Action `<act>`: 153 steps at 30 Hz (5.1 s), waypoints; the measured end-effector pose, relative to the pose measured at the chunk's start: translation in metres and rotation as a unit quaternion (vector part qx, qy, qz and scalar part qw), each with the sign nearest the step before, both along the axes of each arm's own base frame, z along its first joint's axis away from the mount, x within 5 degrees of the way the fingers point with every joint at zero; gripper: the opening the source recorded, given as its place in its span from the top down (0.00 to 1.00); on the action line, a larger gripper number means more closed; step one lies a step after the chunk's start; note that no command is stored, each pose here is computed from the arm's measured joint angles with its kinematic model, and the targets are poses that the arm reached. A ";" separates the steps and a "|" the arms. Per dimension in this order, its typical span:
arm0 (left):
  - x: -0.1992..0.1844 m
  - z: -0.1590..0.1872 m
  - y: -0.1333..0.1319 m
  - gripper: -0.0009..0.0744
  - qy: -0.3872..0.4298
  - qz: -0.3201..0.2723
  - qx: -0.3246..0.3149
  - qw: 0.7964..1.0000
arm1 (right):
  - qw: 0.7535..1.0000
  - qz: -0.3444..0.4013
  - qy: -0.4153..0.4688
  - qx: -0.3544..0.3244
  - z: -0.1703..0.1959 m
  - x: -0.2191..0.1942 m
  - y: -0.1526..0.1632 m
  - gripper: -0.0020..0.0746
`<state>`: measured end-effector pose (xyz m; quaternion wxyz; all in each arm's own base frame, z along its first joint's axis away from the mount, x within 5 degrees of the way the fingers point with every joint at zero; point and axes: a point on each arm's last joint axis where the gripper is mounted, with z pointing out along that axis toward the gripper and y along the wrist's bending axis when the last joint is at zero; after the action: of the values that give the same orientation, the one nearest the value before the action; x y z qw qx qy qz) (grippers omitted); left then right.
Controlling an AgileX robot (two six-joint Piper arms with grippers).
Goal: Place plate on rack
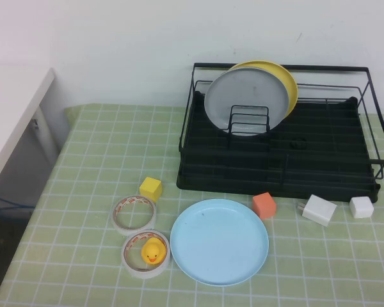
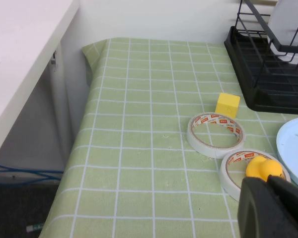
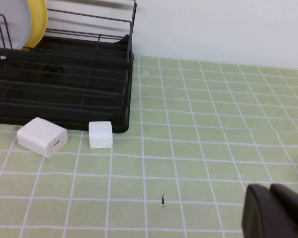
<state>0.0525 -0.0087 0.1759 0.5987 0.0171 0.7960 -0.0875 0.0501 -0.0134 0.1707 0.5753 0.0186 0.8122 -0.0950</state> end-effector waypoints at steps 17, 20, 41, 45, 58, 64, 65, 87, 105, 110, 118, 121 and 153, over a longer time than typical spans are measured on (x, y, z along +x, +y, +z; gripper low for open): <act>0.000 0.000 0.000 0.99 0.000 0.000 0.000 1.000 | 1.000 0.000 0.000 0.000 0.000 0.000 0.000 0.96; 0.000 0.000 0.000 0.99 0.000 0.000 0.000 1.000 | 1.000 0.000 0.000 0.000 0.000 0.000 0.000 0.96; 0.000 0.000 0.000 0.99 0.000 0.000 0.000 1.000 | 1.000 0.001 0.000 -0.002 0.000 0.000 0.000 0.96; 0.000 0.000 0.000 0.99 0.000 0.000 0.000 1.000 | 1.000 0.001 0.000 0.006 0.000 0.000 0.001 0.96; 0.000 0.021 -0.013 0.99 0.055 0.037 -0.612 0.788 | 0.958 0.013 -0.030 0.286 0.001 0.002 0.019 0.96; 0.001 0.026 -0.009 0.99 0.037 0.049 -0.671 0.739 | 0.909 0.013 -0.063 0.413 0.007 0.004 0.025 0.96; 0.002 0.026 -0.008 0.99 0.032 0.050 -0.674 0.736 | 0.906 0.012 -0.072 0.416 0.009 0.004 0.024 0.96; 0.005 0.070 -0.013 0.99 -0.033 -0.007 -0.454 0.890 | 0.927 0.030 -0.070 0.366 0.009 0.004 0.025 0.96; 0.163 0.100 -0.052 0.73 0.326 -0.113 -0.011 0.939 | 0.930 0.013 -0.025 0.366 0.003 0.009 0.024 0.96; 0.211 0.085 -0.070 0.45 0.392 -0.141 0.014 0.909 | 0.930 0.013 -0.025 0.366 0.003 0.009 0.024 0.96; 0.265 0.050 -0.140 0.40 0.419 -0.208 0.063 0.882 | 0.930 0.013 -0.025 0.366 0.003 0.009 0.024 0.96; 0.284 0.029 -0.161 0.40 0.430 -0.217 0.073 0.873 | 0.930 0.013 -0.025 0.366 0.003 0.009 0.024 0.96; 0.344 -0.112 -0.198 0.53 0.496 -0.178 0.028 0.849 | 0.934 0.013 -0.024 0.357 0.003 0.009 0.024 0.96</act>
<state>0.3964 -0.2069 0.0642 0.0972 0.1295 0.9726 -0.1670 0.0596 0.0103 0.1736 0.5510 0.2142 0.7789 0.2095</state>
